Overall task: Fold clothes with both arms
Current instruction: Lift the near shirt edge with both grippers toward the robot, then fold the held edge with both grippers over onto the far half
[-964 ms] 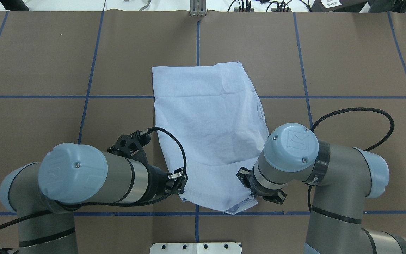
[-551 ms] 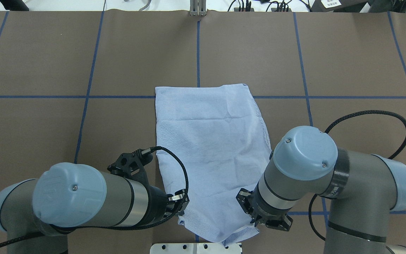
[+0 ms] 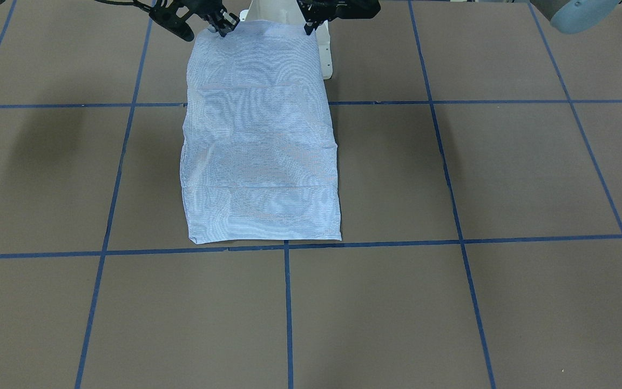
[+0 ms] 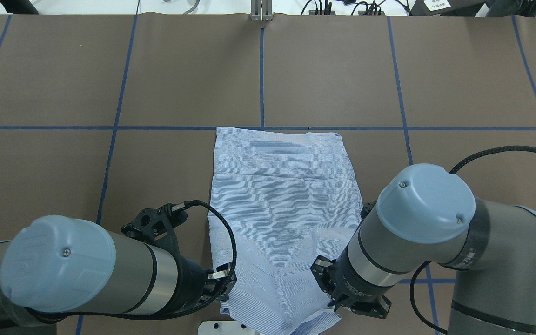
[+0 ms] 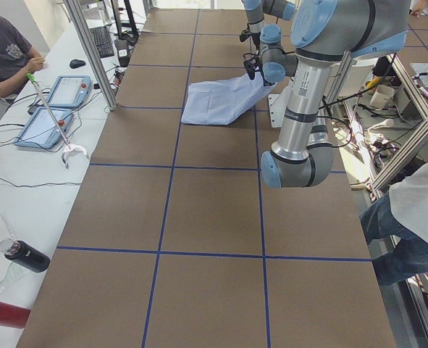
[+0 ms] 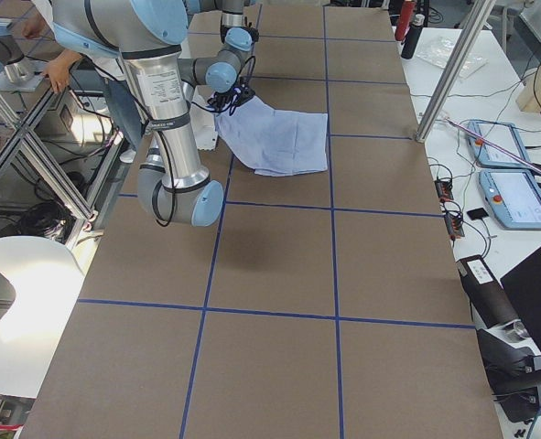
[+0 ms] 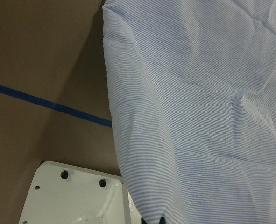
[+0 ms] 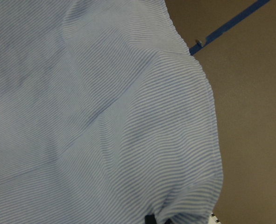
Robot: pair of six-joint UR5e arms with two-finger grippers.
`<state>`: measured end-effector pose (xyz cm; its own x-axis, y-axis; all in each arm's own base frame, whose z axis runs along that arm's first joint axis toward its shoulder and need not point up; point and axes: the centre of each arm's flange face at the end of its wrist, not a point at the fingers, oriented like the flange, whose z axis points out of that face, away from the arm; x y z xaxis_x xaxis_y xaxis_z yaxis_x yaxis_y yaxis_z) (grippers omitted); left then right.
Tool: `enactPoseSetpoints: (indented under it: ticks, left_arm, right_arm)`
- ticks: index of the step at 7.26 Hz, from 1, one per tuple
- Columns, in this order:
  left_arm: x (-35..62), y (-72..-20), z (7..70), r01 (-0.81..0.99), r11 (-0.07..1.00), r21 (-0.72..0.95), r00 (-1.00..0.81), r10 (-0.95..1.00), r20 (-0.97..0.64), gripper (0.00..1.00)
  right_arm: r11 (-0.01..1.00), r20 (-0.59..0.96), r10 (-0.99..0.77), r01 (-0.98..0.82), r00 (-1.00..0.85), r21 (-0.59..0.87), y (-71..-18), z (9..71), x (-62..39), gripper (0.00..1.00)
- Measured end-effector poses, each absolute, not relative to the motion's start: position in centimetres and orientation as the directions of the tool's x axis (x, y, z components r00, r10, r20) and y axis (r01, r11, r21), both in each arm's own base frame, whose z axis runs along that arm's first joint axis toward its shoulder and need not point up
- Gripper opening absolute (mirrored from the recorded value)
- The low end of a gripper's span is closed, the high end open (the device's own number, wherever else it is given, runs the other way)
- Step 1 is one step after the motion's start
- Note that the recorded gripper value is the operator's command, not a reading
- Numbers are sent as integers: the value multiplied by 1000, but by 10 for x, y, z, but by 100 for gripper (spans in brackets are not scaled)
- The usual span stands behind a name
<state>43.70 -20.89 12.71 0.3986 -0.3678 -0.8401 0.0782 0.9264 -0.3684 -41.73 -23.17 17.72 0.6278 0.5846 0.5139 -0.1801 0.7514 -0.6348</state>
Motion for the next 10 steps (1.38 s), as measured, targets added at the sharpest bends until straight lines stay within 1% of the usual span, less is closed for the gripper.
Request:
enactPoseSetpoints:
  ticks: [1, 3, 5, 7, 10]
  left_arm:
    - [437, -221, 125, 98, 925, -366, 390, -374, -841, 0]
    - [428, -273, 123, 184, 914, -361, 337, -403, -851, 0]
    - [410, -324, 127, 254, 911, -325, 300, -394, -869, 0]
    - [422, -379, 154, 313, 902, -297, 297, -390, -871, 0]
    - [442, -428, 171, 353, 890, -289, 275, -393, -877, 0]
  right_arm:
    - [755, 531, 594, -192, 605, -627, -246, 171, -412, 0]
    - [774, 575, 600, -224, 556, -592, -283, 159, -401, 0]
    - [815, 630, 569, -263, 528, -515, -325, 156, -389, 0]
    - [839, 642, 543, -305, 542, -452, -378, 167, -391, 0]
    - [841, 649, 541, -339, 535, -421, -444, 185, -413, 0]
